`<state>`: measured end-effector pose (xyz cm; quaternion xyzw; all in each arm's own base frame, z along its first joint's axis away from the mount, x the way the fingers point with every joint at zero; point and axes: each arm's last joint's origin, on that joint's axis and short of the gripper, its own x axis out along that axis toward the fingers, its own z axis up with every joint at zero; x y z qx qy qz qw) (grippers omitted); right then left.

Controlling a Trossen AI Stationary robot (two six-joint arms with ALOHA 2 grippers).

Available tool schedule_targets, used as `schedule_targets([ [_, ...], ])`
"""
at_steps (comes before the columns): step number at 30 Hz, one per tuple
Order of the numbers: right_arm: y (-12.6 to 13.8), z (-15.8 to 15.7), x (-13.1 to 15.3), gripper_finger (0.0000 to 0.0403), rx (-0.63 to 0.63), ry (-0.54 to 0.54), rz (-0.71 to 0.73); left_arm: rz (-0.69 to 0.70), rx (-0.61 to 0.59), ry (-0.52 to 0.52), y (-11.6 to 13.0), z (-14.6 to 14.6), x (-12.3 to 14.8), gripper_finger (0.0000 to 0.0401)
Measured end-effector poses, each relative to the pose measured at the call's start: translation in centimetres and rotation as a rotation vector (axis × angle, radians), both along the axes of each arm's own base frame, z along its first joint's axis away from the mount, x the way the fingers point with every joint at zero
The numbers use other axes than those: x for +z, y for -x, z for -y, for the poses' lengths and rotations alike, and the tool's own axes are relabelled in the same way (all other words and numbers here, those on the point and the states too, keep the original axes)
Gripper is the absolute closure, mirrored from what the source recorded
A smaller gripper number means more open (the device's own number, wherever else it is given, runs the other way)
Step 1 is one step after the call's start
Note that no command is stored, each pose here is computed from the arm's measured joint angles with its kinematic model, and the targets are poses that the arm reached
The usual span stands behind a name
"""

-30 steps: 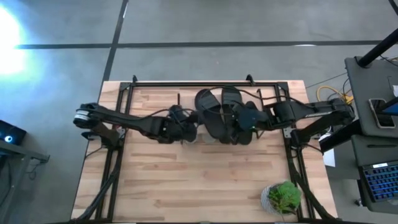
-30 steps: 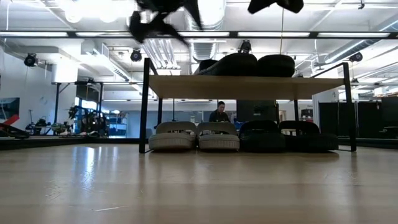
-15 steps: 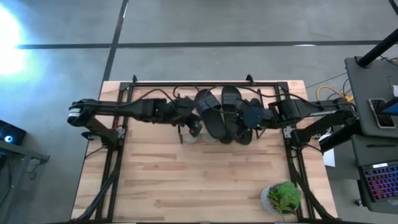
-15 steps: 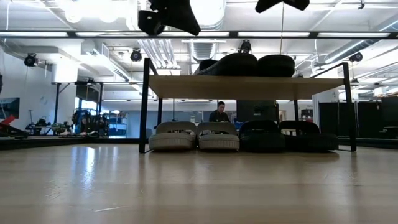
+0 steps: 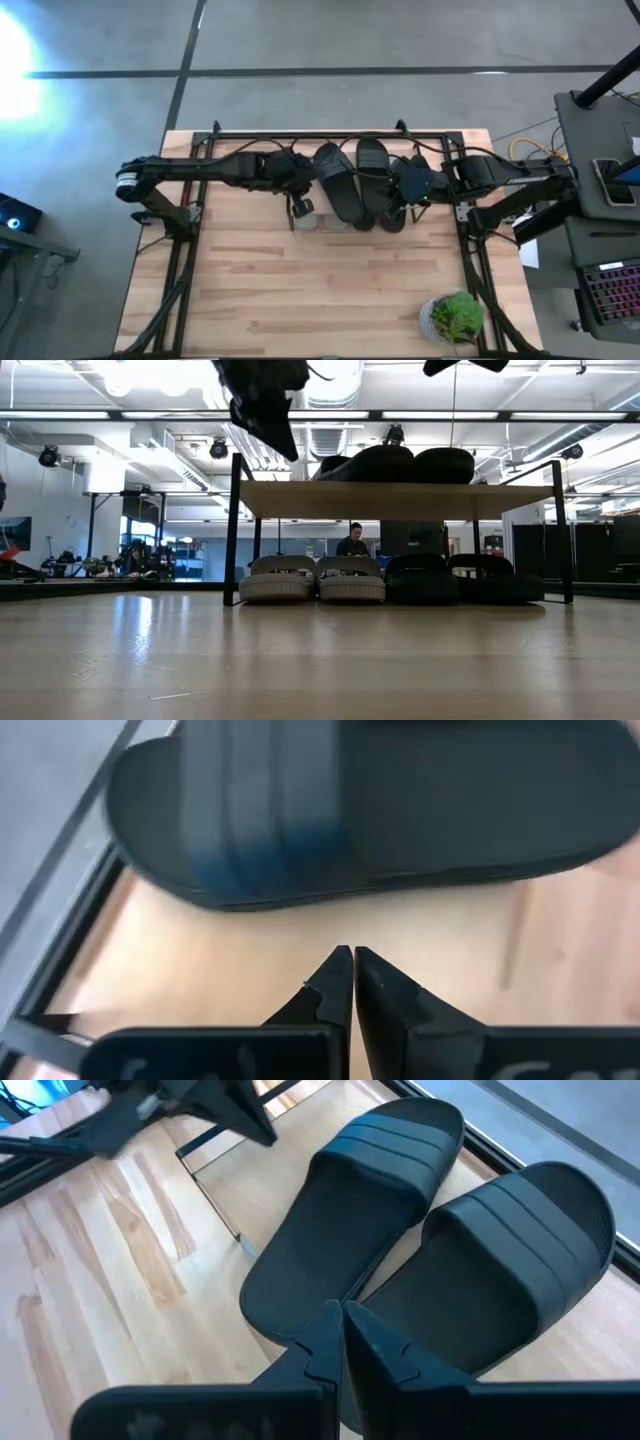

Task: Pick and place slides into the shelf
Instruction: Put the black slipper on the shelf

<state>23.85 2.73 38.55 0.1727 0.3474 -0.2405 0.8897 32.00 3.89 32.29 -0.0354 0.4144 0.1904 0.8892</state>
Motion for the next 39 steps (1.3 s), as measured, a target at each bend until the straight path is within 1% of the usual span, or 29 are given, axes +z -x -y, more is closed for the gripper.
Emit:
schedule_targets([
  [3,0.1,0.0,0.0,0.0394,-0.004,0.005,0.002,0.0,0.008,-0.019,-0.4,-1.0,-0.4,0.0401],
  [5,0.1,0.0,0.1,0.0394,-0.004,0.005,0.002,-0.007,0.021,-0.006,-0.3,-1.8,-0.5,0.0401],
  [8,0.3,0.1,0.2,0.0394,-0.007,0.003,0.007,0.024,0.022,0.034,-0.2,-2.8,-0.4,0.0401],
  [12,1.1,0.3,0.8,0.0394,-0.047,0.016,0.043,0.041,0.038,0.054,-0.2,-3.9,-1.2,0.0401],
  [20,2.8,0.7,1.8,0.0394,-0.107,0.032,0.097,0.111,0.037,0.075,-0.4,-5.0,-2.7,0.0401],
  [26,2.8,0.7,1.8,0.0394,-0.107,0.034,0.093,0.122,0.048,0.084,-1.1,-6.0,-3.6,0.0401],
  [31,2.9,0.8,1.1,0.0394,-0.122,0.033,0.029,0.162,0.051,0.069,-1.7,-7.2,-3.9,0.0401],
  [34,3.4,0.8,0.6,0.0394,-0.147,0.03,-0.041,0.136,0.049,0.046,-1.5,-7.9,-4.1,0.0401],
  [36,3.8,0.9,0.2,0.0394,-0.173,0.028,-0.094,0.142,0.06,0.04,-1.4,-8.4,-3.9,0.0401],
  [39,4.5,1.1,-0.3,0.0394,-0.236,0.054,-0.164,0.166,0.07,0.037,-1.3,-9.1,-3.3,0.0401],
])
